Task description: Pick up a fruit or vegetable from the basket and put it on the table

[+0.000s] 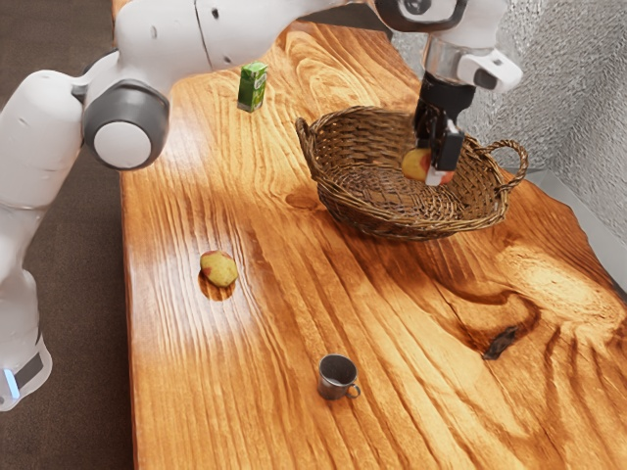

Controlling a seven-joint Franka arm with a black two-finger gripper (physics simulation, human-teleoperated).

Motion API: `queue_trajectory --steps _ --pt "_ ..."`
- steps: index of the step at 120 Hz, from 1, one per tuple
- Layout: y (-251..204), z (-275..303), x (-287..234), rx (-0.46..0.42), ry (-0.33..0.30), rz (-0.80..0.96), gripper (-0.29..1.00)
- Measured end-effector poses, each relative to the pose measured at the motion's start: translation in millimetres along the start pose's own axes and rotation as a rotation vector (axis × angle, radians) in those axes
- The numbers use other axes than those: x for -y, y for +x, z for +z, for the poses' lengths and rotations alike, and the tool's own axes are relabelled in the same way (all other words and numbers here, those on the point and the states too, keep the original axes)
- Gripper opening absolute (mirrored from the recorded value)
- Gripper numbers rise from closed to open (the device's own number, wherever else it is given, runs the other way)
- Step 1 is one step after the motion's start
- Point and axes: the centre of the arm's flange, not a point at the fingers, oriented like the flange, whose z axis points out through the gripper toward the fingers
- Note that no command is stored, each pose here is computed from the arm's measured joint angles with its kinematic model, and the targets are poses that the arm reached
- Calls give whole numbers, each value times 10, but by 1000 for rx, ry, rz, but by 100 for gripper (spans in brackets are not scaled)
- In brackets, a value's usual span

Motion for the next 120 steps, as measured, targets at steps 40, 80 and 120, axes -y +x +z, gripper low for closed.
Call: queue_trajectory --steps 40,80,120 --pt "224 574 -677 65 0 41 53" --pt "211 528 -607 57 -13 -43 69" --pt "242 496 -384 37 14 -128 70"
